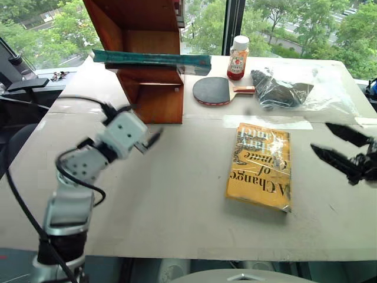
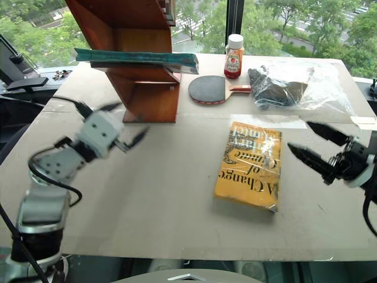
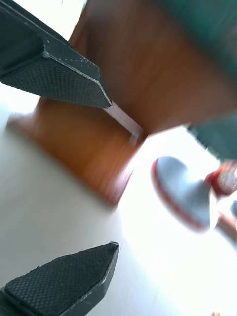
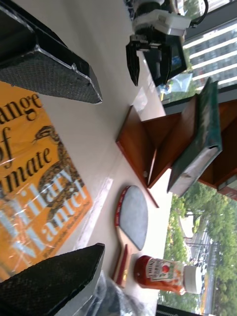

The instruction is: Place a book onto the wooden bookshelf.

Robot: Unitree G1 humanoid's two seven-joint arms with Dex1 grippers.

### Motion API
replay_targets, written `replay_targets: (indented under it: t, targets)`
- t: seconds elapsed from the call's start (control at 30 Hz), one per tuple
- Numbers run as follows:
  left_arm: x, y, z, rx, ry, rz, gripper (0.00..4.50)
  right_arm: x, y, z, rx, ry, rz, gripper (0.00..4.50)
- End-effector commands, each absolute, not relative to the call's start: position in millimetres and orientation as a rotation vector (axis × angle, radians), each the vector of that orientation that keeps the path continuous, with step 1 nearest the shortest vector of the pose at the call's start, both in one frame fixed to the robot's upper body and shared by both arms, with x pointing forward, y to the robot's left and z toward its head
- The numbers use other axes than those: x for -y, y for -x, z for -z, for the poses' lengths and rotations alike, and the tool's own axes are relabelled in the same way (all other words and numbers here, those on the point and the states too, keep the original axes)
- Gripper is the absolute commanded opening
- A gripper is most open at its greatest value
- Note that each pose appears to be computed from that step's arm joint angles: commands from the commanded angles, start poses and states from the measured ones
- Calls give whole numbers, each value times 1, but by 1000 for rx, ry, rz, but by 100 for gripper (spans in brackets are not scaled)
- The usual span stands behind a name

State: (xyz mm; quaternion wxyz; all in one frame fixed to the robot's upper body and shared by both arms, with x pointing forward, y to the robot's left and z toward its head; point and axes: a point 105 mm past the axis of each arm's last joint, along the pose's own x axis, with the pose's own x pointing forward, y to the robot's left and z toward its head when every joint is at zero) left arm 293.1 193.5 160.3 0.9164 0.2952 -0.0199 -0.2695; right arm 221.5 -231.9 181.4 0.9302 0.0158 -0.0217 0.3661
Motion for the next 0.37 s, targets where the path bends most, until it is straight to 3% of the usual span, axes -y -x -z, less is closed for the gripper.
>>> replay_targets:
  t: [0.03, 0.23, 0.37]
  targets:
    - [-175, -270, -145, 20, -433, 677, 448, 244, -212, -156, 19, 39, -671, 450]
    - [-170, -245, -88, -173, -343, 725, 448, 266, -195, -90, -135, 162, -632, 450]
    - [-166, -244, -79, -196, -343, 730, 448, 268, -194, -76, -152, 189, -649, 450]
